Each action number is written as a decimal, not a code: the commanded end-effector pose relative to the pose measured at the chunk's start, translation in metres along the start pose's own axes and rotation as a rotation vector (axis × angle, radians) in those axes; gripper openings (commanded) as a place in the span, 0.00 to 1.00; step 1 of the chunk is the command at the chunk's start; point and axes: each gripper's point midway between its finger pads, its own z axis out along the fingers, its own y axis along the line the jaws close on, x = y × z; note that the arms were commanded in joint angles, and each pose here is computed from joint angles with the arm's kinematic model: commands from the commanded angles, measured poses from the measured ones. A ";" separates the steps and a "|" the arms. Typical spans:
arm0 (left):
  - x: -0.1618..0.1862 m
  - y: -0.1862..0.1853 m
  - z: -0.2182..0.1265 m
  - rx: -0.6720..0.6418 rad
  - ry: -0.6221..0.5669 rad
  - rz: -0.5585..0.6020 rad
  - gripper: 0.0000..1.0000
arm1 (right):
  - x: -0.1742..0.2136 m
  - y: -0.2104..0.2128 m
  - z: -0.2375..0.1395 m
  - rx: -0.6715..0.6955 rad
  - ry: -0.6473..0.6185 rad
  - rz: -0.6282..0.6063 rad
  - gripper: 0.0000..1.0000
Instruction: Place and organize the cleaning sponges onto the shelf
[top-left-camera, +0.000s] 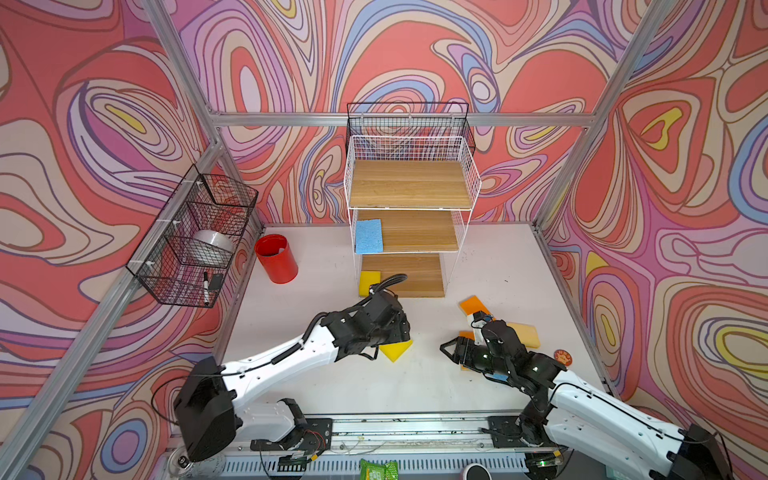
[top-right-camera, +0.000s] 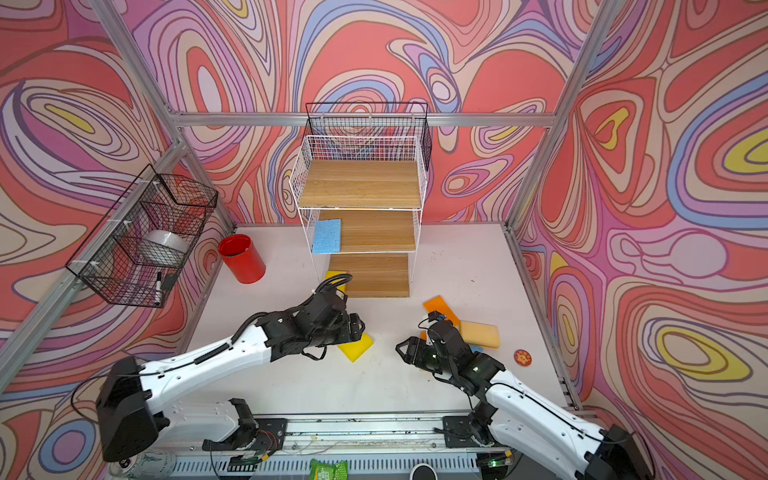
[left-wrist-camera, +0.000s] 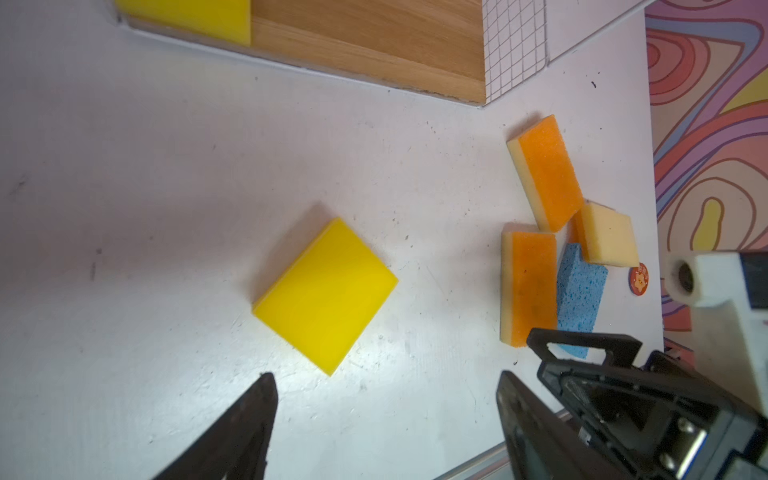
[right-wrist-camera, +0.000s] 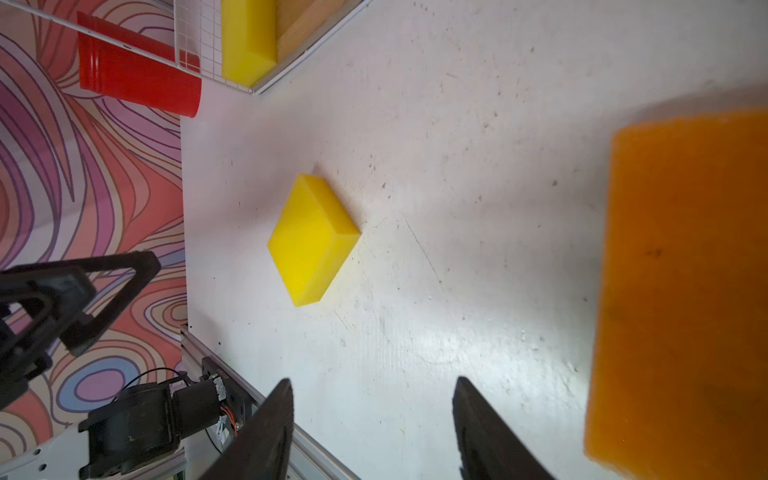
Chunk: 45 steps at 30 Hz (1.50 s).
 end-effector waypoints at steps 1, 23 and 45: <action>0.017 0.044 -0.004 -0.084 -0.018 -0.001 0.84 | 0.000 0.017 0.016 -0.072 0.011 0.024 0.63; 0.037 0.129 -0.007 -0.173 -0.066 -0.020 0.91 | 0.060 0.074 0.112 -0.075 0.187 0.034 0.62; 0.037 0.145 -0.009 -0.175 -0.089 -0.042 0.92 | 0.014 0.052 0.134 0.076 0.143 0.045 0.62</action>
